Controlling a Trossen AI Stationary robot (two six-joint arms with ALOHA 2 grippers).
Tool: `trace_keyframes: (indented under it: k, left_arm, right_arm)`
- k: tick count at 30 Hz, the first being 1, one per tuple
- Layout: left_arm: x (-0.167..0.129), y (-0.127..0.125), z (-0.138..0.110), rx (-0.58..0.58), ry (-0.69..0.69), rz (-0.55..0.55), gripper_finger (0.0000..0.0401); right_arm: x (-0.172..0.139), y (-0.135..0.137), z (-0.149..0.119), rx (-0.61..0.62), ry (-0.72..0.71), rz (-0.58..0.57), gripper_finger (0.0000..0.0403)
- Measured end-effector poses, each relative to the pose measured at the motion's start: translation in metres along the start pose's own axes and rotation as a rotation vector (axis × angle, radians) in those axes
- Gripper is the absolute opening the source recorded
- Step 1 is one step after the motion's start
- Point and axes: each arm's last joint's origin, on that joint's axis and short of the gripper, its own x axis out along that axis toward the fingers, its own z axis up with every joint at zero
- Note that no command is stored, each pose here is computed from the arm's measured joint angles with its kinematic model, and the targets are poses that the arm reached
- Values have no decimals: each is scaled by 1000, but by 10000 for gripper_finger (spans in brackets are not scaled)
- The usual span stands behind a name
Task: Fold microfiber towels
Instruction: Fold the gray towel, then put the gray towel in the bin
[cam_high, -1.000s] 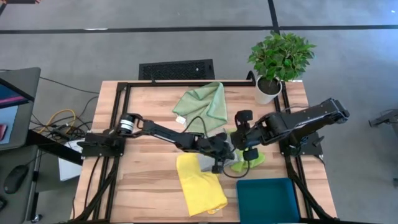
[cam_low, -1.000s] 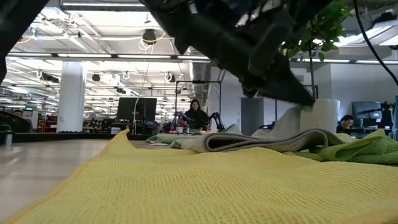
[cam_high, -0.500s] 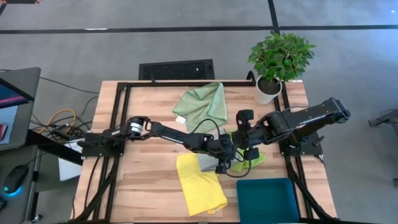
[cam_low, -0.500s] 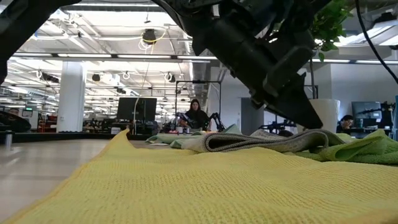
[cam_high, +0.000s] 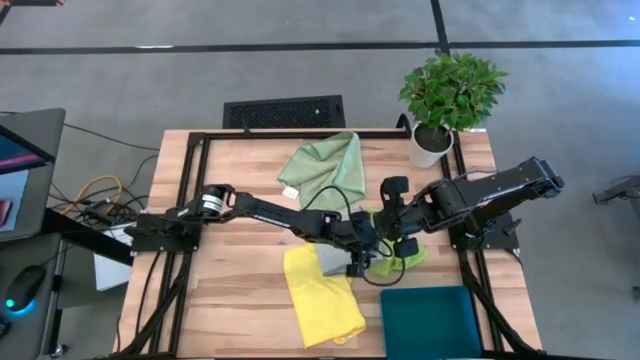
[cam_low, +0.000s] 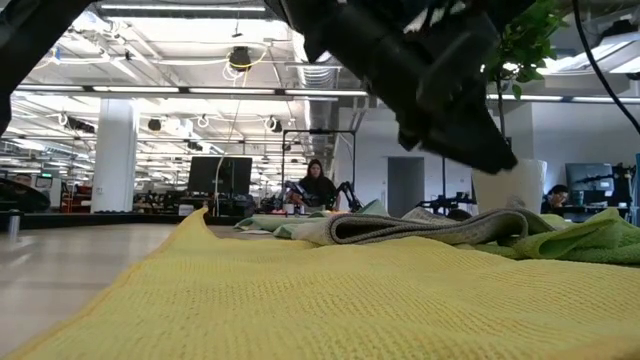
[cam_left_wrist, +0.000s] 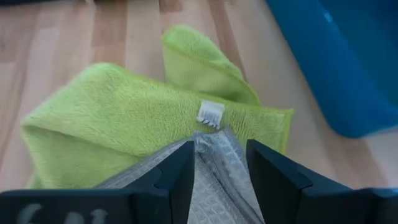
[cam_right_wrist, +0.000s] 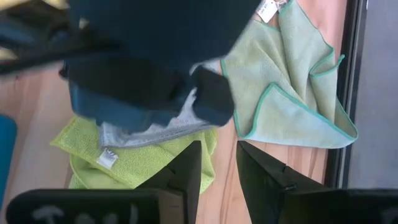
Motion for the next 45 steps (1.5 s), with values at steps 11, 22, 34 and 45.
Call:
trace_keyframes:
  k: [11,22,34,45]
  left_arm:
    - [-40,1,15,-23,65,89,139]
    - [-89,-26,2,-30,319,383,139]
    - [-134,-74,-21,-127,462,622,138]
    - [-151,-115,-32,-161,429,674,139]
  right_arm:
    - [-5,14,-3,-66,18,19,124]
    - [-17,42,-4,-112,-22,57,124]
    - [29,87,-14,-179,-114,93,124]
    - [49,103,-11,-170,-269,111,124]
